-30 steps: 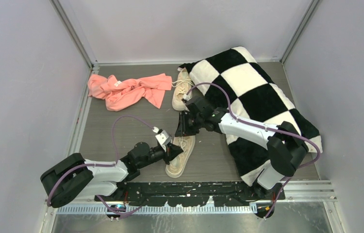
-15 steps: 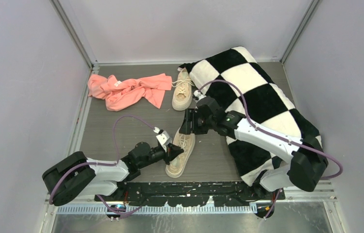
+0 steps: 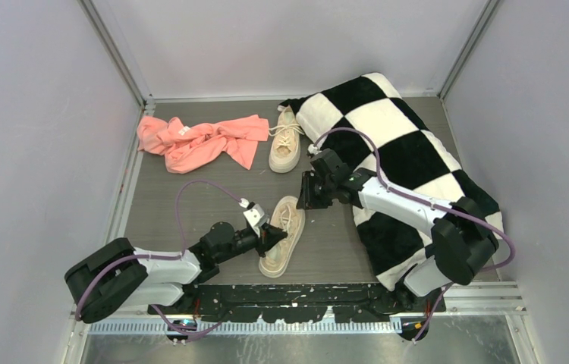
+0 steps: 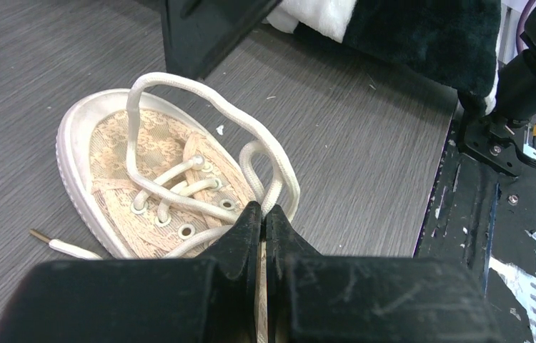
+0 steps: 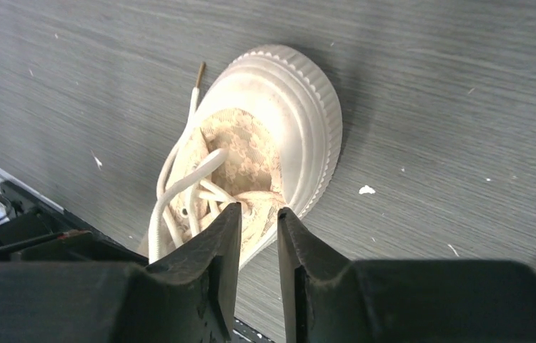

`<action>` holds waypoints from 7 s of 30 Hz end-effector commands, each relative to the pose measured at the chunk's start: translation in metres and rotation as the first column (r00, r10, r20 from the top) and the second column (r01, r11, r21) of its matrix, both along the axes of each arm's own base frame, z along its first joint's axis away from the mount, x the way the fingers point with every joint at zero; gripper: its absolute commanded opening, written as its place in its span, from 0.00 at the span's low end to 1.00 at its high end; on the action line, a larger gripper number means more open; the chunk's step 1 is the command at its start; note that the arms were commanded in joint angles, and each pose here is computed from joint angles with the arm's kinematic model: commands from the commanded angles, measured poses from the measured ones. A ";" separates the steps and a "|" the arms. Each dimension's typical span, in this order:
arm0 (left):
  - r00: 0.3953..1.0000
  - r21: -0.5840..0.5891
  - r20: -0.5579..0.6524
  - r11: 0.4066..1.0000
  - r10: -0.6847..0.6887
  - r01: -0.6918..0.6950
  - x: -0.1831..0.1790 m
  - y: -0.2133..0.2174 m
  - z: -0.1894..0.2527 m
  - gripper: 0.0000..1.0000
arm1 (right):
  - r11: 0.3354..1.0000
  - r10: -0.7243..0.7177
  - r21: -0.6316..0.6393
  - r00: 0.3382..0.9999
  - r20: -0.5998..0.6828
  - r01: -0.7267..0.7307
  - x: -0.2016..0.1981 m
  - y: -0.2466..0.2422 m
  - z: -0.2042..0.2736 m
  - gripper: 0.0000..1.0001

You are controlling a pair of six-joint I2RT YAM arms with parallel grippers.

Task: Tie the shoes
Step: Adjust the shoelace on the shoelace.

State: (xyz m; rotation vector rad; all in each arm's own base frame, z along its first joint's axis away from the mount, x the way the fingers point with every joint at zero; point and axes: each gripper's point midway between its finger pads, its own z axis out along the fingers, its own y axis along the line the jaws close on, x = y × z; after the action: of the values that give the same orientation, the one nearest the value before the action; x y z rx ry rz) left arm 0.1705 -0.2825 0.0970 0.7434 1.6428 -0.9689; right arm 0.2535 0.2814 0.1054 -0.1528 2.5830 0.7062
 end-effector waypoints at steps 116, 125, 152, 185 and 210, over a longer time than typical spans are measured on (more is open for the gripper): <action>0.997 0.007 0.078 1.000 0.010 -0.010 0.005 0.012 0.013 0.00 | 0.948 0.144 -0.286 0.990 -0.004 -0.139 -0.013 -0.008 0.049 0.55; 0.998 0.030 0.060 1.000 0.004 -0.005 0.005 0.010 0.007 0.00 | 0.970 0.090 0.228 0.996 -0.009 -0.086 -0.030 0.028 0.065 0.53; 0.998 0.012 0.057 1.000 0.015 -0.015 0.009 0.008 0.009 0.00 | 0.985 0.128 0.125 0.988 -0.080 -0.118 -0.039 0.036 0.001 0.36; 0.996 0.002 0.064 0.998 -0.067 0.067 0.007 -0.010 0.014 0.00 | 0.951 0.226 0.208 0.974 0.031 -0.227 -0.056 0.070 0.047 0.01; 0.998 -0.008 0.066 1.000 -0.008 0.008 0.013 -0.001 0.012 0.00 | 0.993 0.008 0.112 0.993 0.117 -0.021 -0.030 0.019 0.054 0.55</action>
State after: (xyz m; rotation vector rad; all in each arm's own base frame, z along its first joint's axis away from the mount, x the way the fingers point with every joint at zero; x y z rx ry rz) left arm 0.1752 -0.2829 0.0958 0.8111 1.6400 -0.9555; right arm 0.2067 0.3207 0.1388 -0.2714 2.5357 0.8724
